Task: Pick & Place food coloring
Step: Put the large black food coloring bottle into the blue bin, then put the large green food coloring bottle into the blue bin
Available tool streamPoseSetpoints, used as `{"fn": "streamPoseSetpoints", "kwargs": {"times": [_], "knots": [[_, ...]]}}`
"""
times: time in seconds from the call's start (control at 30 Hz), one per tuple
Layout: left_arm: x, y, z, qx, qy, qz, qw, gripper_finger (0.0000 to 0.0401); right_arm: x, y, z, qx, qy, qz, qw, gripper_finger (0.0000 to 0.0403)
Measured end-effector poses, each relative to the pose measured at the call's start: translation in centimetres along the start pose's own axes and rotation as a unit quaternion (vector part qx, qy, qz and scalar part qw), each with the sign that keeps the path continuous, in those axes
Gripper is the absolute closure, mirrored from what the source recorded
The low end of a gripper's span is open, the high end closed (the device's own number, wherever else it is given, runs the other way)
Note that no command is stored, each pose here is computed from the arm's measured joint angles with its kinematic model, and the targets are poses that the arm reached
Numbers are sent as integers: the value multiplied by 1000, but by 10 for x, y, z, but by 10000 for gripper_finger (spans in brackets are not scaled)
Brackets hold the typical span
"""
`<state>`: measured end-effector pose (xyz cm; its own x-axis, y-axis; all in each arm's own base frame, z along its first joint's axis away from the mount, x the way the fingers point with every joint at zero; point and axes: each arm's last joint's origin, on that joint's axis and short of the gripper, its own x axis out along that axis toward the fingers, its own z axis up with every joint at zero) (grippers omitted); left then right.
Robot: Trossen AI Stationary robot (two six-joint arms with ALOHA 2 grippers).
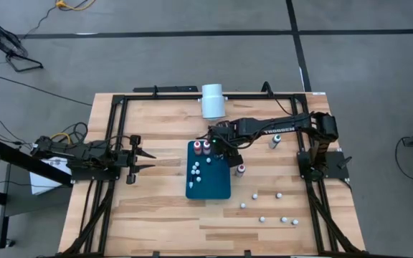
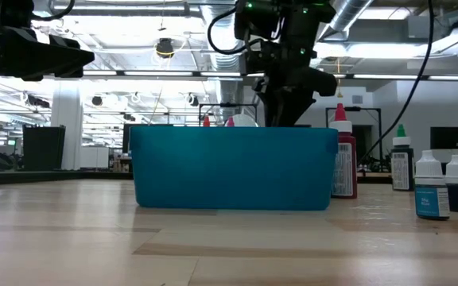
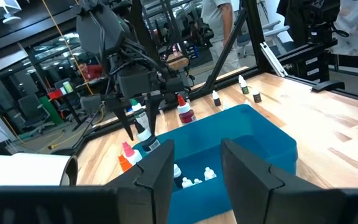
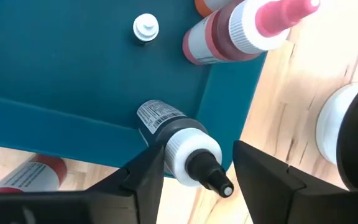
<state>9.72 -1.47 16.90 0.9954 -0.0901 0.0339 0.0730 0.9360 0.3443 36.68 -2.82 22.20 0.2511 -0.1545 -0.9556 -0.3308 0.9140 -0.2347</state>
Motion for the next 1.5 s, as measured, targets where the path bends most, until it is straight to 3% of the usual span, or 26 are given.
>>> {"fn": "streamPoseSetpoints", "kwargs": {"times": [0.37, 0.53, 0.67, 0.83, 1.0, 1.1, 1.27, 1.5], "knots": [[0, 0, 0, 0, 0, 0, 1000, 278, -24, 5, 11, 9, 0, 7, 1000, 184], [0, 0, 0, 0, 0, 0, 1000, 278, -44, 6, 2, 38, 26, 16, 999, 177], [0, 0, 0, 0, 0, 0, 1000, 278, -66, 8, -13, 78, 51, 20, 995, 177], [0, 0, 0, 0, 0, 0, 1000, 278, -89, 12, -39, 173, 83, -15, 981, 177], [0, 0, 0, 1, 0, 0, 1000, 278, -98, 18, -78, 293, 108, -91, 946, 177], [0, 0, 0, 1, 0, 0, 1000, 278, -101, 23, -102, 368, 111, -130, 914, 177], [0, 0, 0, 0, 0, 0, 1000, 278, -103, 31, -132, 488, 102, -149, 854, 176], [0, 0, 0, 1, 0, 0, 1000, 278, -93, 39, -156, 549, 113, -147, 815, 177]]}}
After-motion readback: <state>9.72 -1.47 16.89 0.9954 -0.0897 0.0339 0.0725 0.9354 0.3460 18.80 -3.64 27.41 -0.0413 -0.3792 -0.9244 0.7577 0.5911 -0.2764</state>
